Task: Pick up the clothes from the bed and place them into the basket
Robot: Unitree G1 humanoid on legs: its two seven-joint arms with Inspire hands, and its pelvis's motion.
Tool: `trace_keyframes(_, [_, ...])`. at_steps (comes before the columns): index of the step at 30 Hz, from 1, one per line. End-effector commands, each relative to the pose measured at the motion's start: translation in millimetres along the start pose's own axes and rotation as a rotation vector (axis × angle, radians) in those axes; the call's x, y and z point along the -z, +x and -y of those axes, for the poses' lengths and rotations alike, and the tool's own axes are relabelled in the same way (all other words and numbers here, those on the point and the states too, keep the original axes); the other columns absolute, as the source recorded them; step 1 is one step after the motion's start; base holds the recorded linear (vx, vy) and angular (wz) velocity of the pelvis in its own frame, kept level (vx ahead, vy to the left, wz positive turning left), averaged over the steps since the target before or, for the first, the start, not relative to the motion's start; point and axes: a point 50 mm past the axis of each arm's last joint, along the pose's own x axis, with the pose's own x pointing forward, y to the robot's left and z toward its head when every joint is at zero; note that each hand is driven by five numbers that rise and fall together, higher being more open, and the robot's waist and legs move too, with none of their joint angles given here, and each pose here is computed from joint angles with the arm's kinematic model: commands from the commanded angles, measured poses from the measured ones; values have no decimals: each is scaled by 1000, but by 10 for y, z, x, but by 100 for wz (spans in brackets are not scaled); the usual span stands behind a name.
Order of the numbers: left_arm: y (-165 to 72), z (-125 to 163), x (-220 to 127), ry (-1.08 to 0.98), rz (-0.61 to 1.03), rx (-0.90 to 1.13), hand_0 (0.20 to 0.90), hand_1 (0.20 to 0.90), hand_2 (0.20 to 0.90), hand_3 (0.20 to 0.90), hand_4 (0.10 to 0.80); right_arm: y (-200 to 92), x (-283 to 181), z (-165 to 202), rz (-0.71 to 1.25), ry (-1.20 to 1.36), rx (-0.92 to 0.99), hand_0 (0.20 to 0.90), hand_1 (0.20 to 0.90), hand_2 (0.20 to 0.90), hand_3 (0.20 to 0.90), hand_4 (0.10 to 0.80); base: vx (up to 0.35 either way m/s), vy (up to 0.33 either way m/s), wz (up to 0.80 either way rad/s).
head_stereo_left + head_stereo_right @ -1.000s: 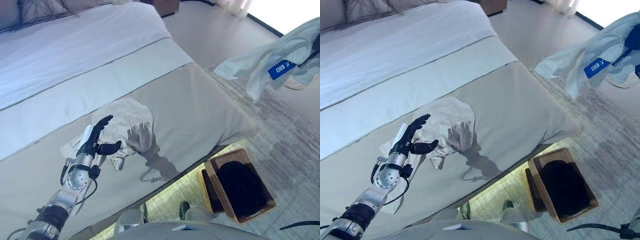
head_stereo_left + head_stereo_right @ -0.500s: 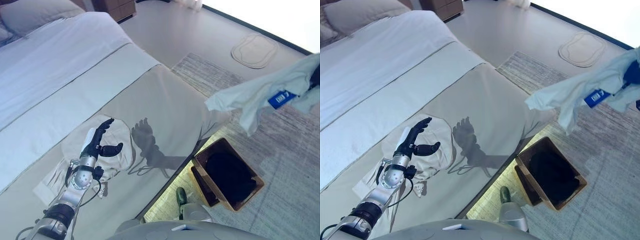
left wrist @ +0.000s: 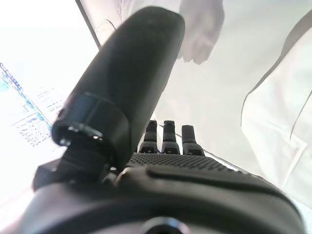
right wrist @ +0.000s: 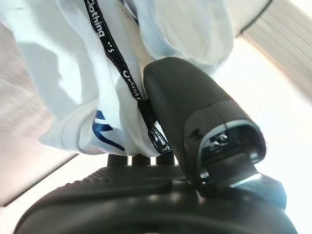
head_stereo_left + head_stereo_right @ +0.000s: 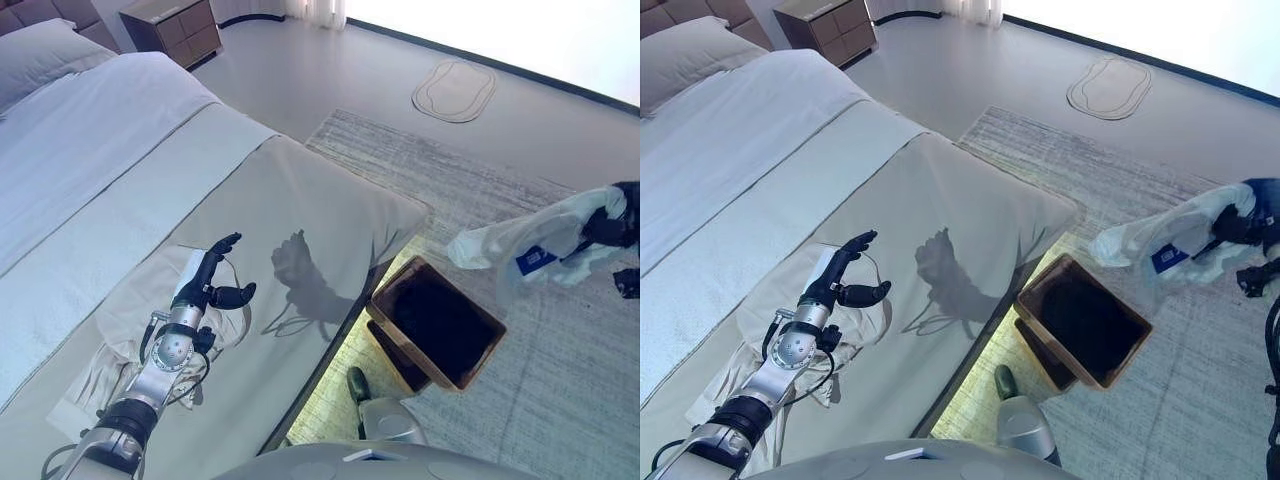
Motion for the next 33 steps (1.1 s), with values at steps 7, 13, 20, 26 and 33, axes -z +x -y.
trace_keyframes(7, [166, -221, -301, 45, 158, -51, 900, 900, 900, 900, 800, 66, -129, 253, 80, -1, 99, 300, 300, 300, 200, 100, -21, -42, -3])
trace_keyframes(13, [192, -197, -344, 49, 173, -30, 900, 900, 900, 900, 800, 54, 90, 67, -20, 24, 57, 300, 300, 300, 200, 100, -41, -44, 2])
trace_keyframes(20, [232, -163, -405, 42, 188, -12, 900, 900, 900, 900, 800, 67, 211, -60, -82, -21, 6, 300, 300, 300, 200, 100, -43, -27, 3])
trace_keyframes(26, [232, -160, -413, 46, 187, -4, 900, 900, 900, 900, 800, 37, 306, -173, -106, -98, -84, 300, 300, 300, 200, 100, -17, -21, 7])
trace_keyframes(33, [228, -180, -425, 59, 195, 3, 900, 900, 900, 900, 800, 15, 341, -295, -125, -140, -109, 900, 900, 900, 900, 800, -14, -18, 6])
